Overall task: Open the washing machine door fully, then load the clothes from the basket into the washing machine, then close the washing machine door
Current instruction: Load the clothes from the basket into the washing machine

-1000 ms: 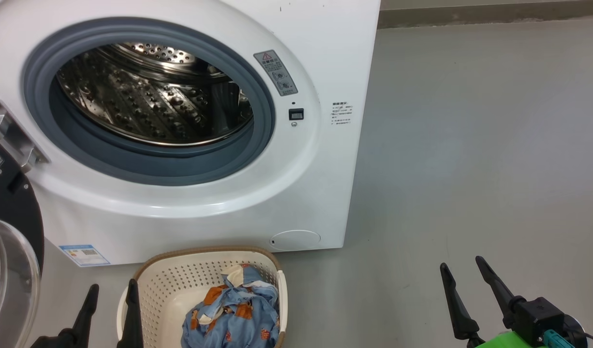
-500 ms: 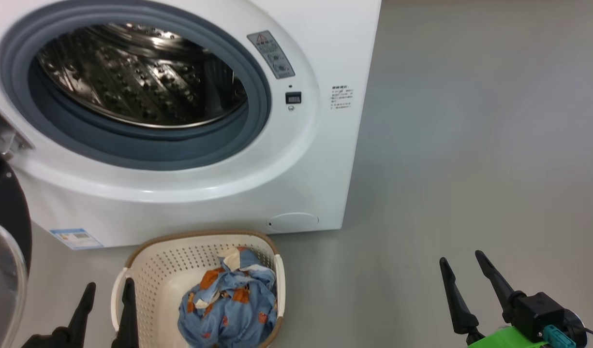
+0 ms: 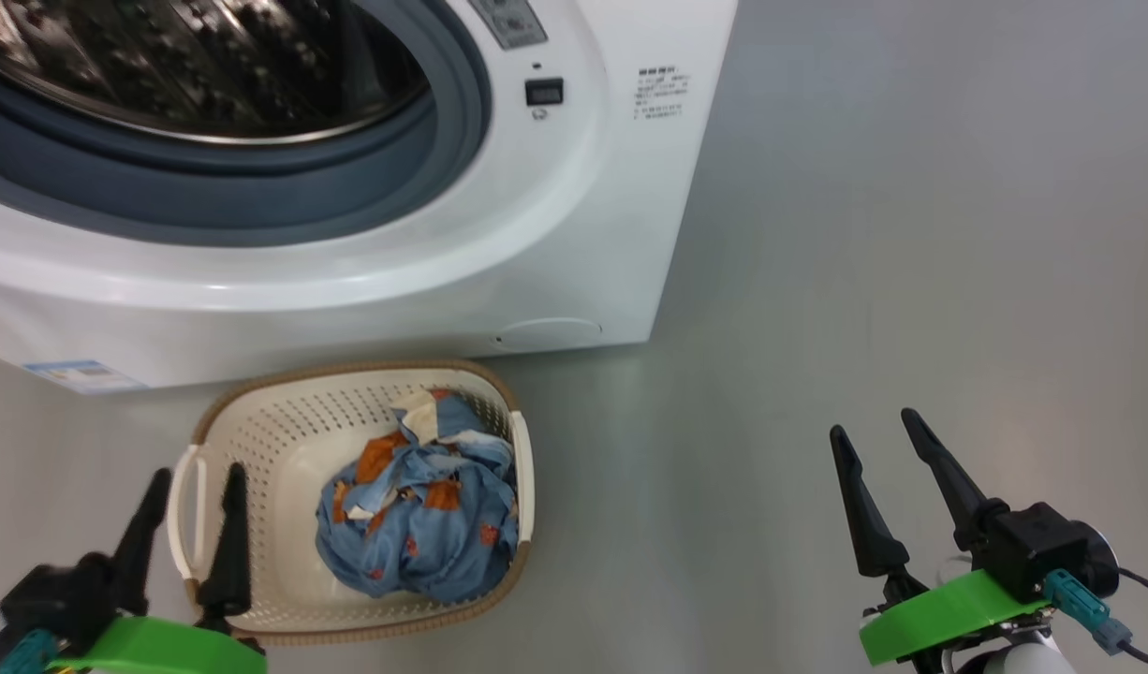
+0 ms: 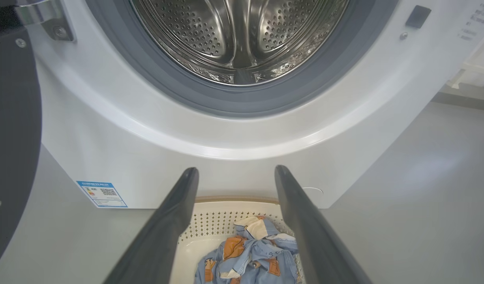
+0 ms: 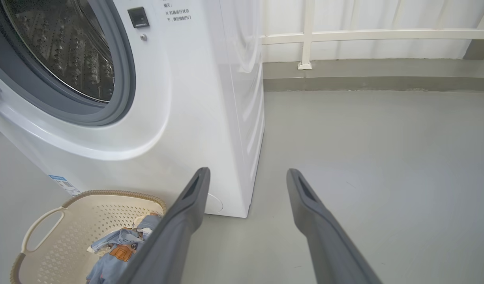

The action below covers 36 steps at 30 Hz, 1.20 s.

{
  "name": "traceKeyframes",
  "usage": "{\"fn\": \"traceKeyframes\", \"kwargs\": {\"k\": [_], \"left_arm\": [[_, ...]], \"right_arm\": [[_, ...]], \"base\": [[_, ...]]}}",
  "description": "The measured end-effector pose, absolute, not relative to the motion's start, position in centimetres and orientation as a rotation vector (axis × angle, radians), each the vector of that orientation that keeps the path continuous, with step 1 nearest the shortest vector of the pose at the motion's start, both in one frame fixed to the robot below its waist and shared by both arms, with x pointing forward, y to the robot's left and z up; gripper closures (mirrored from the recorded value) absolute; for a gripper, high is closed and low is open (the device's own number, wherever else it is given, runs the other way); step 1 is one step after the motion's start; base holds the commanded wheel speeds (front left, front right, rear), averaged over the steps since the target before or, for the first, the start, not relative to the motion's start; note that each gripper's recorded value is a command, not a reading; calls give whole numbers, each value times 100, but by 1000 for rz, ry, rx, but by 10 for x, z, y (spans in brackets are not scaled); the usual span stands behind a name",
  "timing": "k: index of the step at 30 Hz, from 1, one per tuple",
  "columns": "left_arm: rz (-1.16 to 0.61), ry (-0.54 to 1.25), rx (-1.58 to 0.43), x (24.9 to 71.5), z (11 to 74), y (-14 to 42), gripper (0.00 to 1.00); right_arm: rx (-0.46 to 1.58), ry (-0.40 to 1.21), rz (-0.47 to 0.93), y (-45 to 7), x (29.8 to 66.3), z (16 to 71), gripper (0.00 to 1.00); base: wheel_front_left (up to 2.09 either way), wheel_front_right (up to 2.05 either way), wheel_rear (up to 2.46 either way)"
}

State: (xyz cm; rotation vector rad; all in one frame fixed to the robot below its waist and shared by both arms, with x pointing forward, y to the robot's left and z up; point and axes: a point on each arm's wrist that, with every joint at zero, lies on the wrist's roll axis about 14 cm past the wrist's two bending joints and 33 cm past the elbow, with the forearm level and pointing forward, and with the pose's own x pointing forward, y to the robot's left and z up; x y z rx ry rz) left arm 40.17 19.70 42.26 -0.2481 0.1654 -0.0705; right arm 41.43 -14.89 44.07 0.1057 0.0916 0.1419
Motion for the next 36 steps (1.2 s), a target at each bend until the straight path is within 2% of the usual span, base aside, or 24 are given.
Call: {"fn": "traceKeyframes", "kwargs": {"k": [15, 23, 36], "left_arm": [[-240, 421, -279, 435, 334, 162, 0], [-312, 646, -283, 420, 264, 149, 0], [-457, 837, -239, 416, 192, 131, 0]], "right_arm": [[100, 182, 119, -157, 433, 397, 0], [110, 235, 86, -167, 435, 374, 0], [127, 333, 25, -184, 430, 334, 0]], "base": [[0, 0, 0], [0, 0, 0], [0, 0, 0]]}}
